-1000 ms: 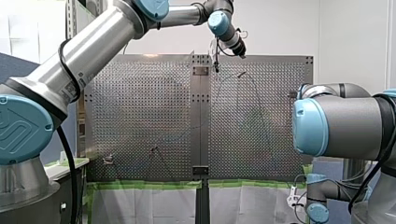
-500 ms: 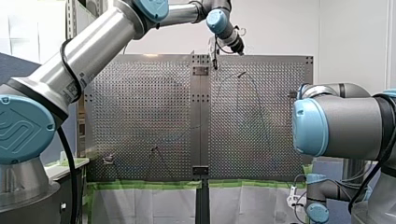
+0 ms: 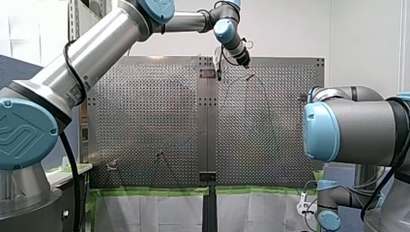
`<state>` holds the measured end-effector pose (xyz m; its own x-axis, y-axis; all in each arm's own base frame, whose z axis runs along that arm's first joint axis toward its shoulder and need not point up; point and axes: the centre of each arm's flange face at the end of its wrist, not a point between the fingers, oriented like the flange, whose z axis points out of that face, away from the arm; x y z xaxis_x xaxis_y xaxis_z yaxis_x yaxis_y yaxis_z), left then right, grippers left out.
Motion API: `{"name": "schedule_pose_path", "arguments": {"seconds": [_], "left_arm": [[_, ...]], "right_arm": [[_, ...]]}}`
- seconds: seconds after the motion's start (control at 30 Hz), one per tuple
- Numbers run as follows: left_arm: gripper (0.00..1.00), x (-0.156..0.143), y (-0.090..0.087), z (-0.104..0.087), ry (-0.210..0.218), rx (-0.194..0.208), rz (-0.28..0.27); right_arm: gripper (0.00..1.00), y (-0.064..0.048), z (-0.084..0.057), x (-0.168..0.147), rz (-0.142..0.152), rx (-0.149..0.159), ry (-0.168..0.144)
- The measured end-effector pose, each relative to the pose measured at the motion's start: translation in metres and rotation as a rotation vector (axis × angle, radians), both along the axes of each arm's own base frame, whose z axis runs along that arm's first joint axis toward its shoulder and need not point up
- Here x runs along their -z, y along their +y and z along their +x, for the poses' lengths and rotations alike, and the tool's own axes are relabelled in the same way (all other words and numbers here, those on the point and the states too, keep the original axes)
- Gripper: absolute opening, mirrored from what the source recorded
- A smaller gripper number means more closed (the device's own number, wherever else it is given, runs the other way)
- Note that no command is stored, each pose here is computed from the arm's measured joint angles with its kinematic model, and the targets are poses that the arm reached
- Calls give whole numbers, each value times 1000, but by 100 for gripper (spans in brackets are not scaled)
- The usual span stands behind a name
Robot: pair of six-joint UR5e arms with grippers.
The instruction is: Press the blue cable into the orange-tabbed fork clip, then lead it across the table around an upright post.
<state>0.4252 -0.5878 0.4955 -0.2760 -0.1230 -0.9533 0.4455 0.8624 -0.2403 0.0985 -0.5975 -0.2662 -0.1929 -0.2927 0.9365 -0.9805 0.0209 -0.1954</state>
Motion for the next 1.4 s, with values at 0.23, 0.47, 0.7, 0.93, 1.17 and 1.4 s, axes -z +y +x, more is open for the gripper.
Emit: {"name": "schedule_pose_path", "arguments": {"seconds": [0.23,0.47,0.7,0.93,1.17,1.4], "left_arm": [[99,-1,-1,1,1,2,-20],[99,0,-1,1,7,-3,-29],[99,2,5,0,32,-43,-6],[99,5,14,-2,52,-94,41],[99,6,21,-1,48,-152,76],[99,6,23,-1,47,-166,84]], "right_arm": [[0,0,1,0,0,-4,-3],[0,1,1,0,3,-6,-4],[0,1,2,0,4,-9,-5],[0,1,4,0,4,-11,-5],[0,1,4,0,5,-13,-5],[0,1,4,0,5,-13,-5]]}}
